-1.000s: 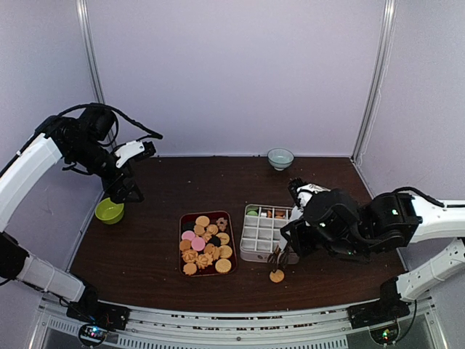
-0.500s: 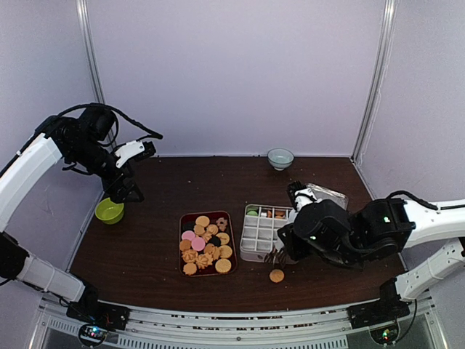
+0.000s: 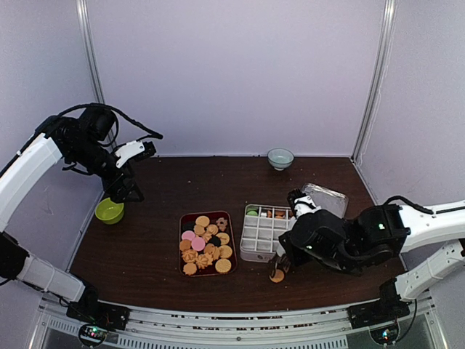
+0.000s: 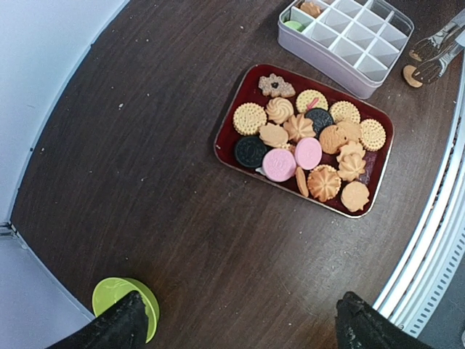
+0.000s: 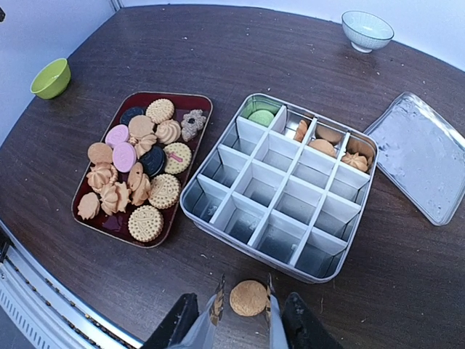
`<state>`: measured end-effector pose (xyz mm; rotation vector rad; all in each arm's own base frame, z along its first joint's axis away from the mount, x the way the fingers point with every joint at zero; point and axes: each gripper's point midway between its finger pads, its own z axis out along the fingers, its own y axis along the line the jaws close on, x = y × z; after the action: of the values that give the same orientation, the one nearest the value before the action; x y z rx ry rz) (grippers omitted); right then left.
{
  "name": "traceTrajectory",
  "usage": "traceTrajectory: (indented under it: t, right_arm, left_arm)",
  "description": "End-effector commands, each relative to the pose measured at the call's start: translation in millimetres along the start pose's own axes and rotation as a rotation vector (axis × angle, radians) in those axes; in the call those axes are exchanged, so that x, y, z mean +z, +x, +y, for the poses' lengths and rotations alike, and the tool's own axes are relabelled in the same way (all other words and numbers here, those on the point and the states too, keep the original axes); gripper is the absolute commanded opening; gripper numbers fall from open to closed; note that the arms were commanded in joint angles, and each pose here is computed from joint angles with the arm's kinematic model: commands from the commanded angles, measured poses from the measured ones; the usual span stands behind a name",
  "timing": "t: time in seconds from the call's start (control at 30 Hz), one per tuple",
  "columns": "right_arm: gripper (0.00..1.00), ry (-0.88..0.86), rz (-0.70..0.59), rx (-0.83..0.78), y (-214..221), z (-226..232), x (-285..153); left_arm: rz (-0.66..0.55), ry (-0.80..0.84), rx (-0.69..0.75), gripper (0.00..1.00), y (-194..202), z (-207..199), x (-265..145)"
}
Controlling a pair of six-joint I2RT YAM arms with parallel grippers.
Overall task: Pack the cookies
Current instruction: Pick up the fake cookies from the center of the board.
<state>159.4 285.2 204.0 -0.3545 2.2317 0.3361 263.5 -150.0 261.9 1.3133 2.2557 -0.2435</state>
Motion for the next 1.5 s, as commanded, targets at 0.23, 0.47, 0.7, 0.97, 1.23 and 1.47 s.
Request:
traceTrajectory:
  t: [0.23, 0.47, 0.7, 0.97, 1.23, 1.47]
  right_arm:
    - [0.41, 0.031, -0.008, 0.002, 7.9, -3.6, 4.6]
    - [0.41, 0.039, 0.002, -0.010, 13.7, -1.9, 9.7]
    - [0.41, 0.050, 0.000, -0.019, 17.5, -3.6, 13.5]
    - [0.41, 0.047, 0.007, -0.014, 26.2, -3.2, 20.4]
    - [0.34, 0.033, -0.002, 0.007, 27.5, -2.6, 21.8]
    - [0.25, 0.038, -0.046, -0.010, 4.5, -2.9, 7.4]
  left_arm:
    - [-0.025, 0.013, -0.010, 0.91, -5.3, -0.3, -1.1]
    - [-0.030, 0.021, -0.009, 0.90, -6.4, -1.9, -2.3]
    - [-0.032, 0.028, -0.009, 0.90, -6.3, -3.2, -2.4]
    - [-0.032, 0.038, -0.010, 0.88, -7.5, -4.2, -2.4]
    - [-0.032, 0.052, -0.013, 0.87, -7.9, -5.7, -0.7]
    - [-0.029, 0.054, -0.012, 0.86, -6.4, -6.8, -0.5]
